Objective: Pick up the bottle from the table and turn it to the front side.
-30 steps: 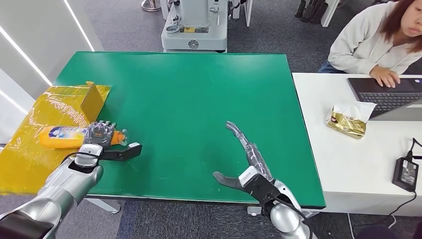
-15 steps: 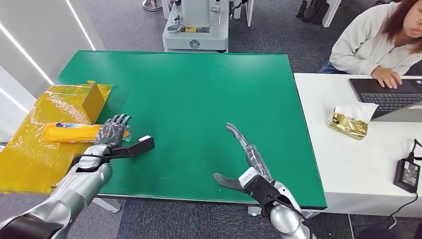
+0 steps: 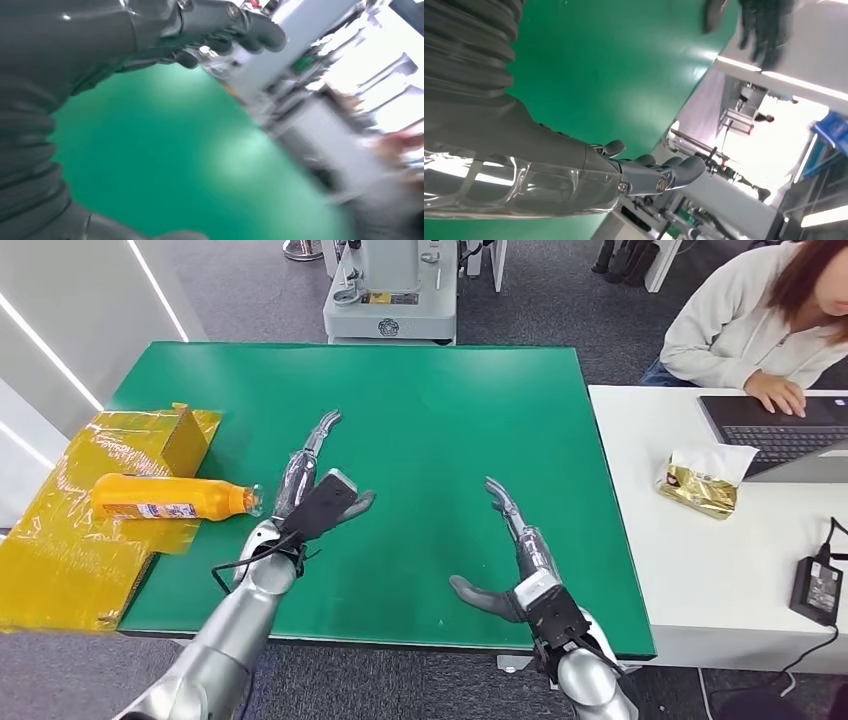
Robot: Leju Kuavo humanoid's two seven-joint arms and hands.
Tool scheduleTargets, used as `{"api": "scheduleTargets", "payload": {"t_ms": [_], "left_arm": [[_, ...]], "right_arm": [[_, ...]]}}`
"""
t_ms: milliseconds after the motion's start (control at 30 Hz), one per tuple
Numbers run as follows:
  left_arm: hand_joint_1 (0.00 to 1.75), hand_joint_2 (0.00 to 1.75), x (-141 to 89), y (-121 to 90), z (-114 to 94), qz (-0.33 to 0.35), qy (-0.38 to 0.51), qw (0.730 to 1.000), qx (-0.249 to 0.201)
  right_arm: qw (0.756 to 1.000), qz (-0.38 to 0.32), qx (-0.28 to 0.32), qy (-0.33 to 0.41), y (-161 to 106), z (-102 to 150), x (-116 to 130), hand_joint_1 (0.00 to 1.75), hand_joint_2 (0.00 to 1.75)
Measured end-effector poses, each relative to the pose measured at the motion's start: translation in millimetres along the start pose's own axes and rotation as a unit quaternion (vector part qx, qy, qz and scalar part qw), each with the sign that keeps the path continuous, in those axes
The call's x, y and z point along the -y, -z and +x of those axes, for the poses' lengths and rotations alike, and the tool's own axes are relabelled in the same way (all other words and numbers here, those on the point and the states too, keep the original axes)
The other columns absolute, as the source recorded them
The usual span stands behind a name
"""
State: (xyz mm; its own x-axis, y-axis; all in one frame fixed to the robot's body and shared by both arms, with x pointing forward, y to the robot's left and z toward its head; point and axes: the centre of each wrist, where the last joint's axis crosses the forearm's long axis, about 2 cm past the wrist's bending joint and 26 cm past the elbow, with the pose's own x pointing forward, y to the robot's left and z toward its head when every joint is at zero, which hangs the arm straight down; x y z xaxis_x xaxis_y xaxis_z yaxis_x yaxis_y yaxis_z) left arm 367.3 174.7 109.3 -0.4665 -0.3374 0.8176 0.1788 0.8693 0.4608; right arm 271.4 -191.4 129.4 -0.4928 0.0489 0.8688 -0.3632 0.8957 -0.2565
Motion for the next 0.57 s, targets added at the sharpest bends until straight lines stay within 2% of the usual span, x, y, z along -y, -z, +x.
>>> {"api": "scheduleTargets", "payload": {"t_ms": [133,267,400,567], "left_arm": [[0.0,1.75,25.2,-0.4,51.9,0.031,-0.088,0.993,0.075],[0.0,1.75,38.5,-9.6,87.3,0.028,-0.146,0.981,0.128],[0.0,1.75,45.0,-21.1,101.1,0.022,-0.184,0.972,0.142],[0.0,1.75,49.4,-34.9,98.8,0.022,-0.207,0.969,0.132]], "right_arm": [[0.999,-0.027,-0.001,0.016,-14.1,0.9,-2.6,0.0,1.75],[0.997,-0.064,0.001,0.041,-26.8,7.7,-6.2,0.0,1.75],[0.993,-0.095,0.005,0.062,-37.9,16.6,-7.4,0.0,1.75],[0.988,-0.123,0.013,0.089,-44.3,25.7,-5.7,0.0,1.75]]}}
